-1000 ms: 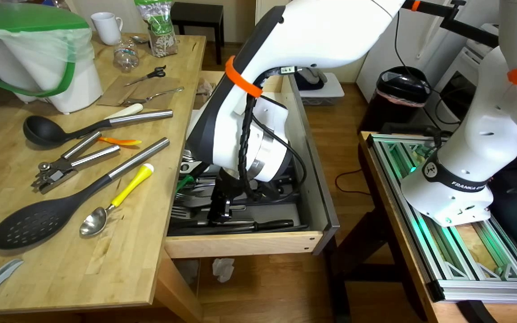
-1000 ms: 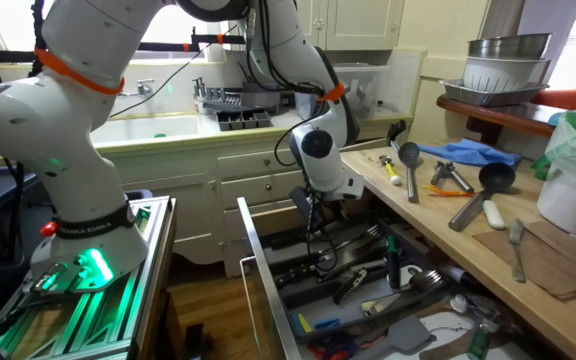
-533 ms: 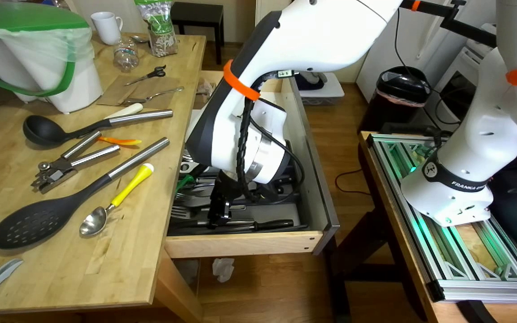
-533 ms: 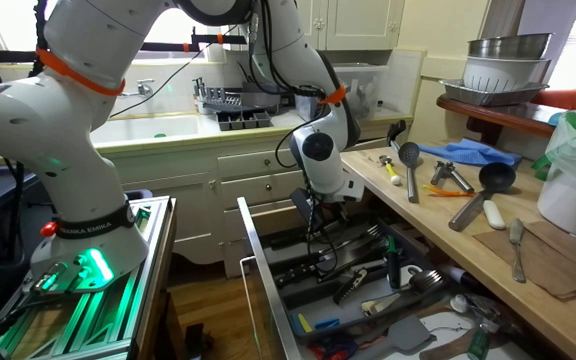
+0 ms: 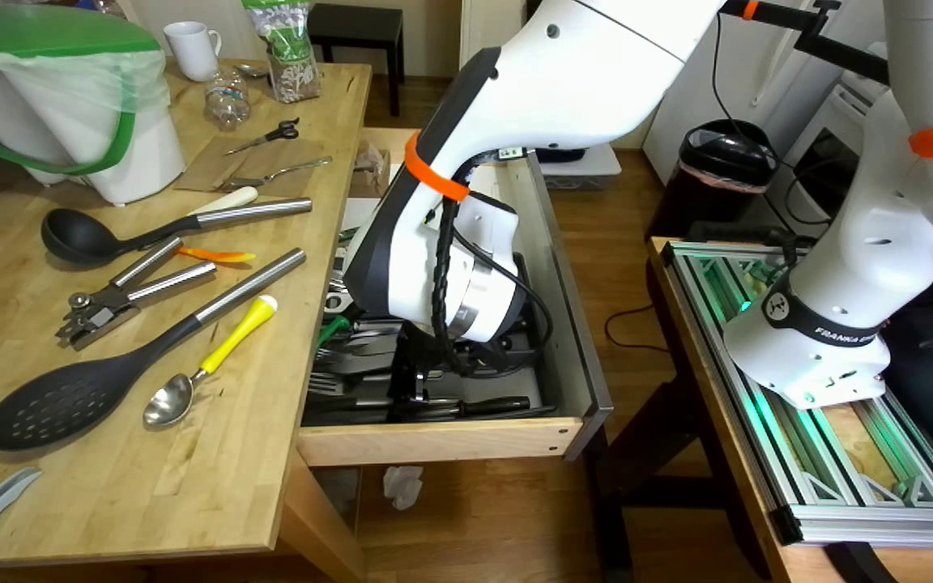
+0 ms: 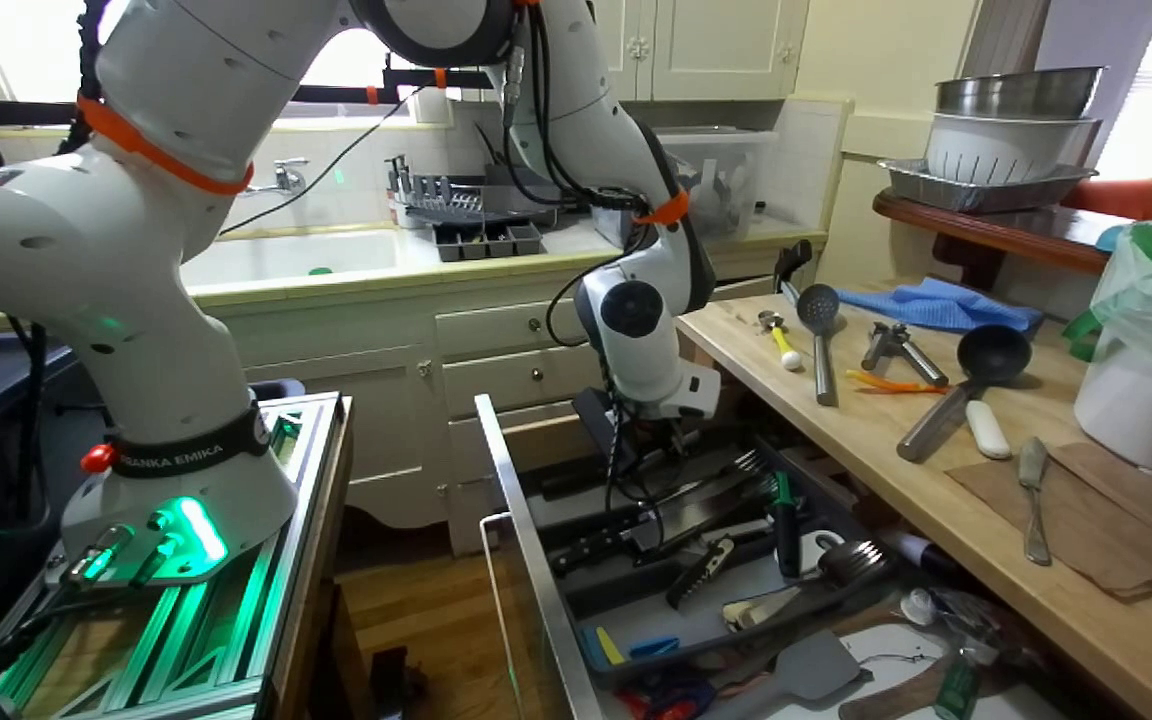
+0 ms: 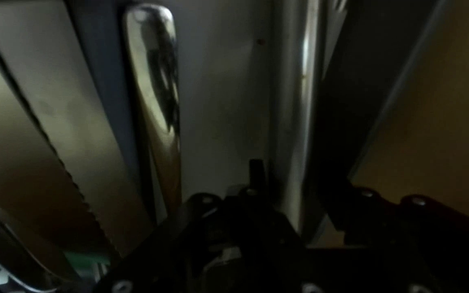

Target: Remove the black ladle from the open drawer and put it on top of the counter.

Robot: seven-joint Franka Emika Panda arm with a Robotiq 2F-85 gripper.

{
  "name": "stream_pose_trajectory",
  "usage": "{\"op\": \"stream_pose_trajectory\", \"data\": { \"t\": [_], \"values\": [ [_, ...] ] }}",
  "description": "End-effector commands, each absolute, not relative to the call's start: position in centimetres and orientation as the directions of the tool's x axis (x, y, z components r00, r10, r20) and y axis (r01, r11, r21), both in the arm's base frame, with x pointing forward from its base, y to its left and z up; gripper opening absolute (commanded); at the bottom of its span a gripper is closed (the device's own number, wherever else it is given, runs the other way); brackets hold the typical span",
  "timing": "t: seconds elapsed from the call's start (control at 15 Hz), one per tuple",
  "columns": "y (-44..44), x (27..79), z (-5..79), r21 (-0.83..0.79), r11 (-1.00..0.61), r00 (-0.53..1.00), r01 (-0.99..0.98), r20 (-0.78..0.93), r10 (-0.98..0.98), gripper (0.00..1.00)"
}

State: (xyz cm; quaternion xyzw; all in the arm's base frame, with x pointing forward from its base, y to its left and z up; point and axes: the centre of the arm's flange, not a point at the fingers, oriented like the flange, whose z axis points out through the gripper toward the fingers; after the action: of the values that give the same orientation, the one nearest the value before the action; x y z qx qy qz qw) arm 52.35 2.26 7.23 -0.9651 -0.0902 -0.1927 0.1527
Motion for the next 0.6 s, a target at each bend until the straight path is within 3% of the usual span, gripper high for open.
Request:
{"op": "stream_pose_trajectory", "data": {
  "t": [0.0, 0.07, 0.13, 0.53],
  "values": [
    [2.7, 52.3, 5.7, -0.261, -0.933, 0.913, 0.248, 0.385, 0.134, 0.28],
    [2.7, 52.3, 5.7, -0.258, -0.934, 0.914, 0.247, 0.383, 0.135, 0.08],
    [2.5, 52.3, 5.7, -0.254, -0.935, 0.914, 0.245, 0.381, 0.136, 0.04],
    [2.8, 51.0, 11.1, -0.178, -0.959, 0.929, 0.220, 0.338, 0.150, 0.06]
  ]
}}
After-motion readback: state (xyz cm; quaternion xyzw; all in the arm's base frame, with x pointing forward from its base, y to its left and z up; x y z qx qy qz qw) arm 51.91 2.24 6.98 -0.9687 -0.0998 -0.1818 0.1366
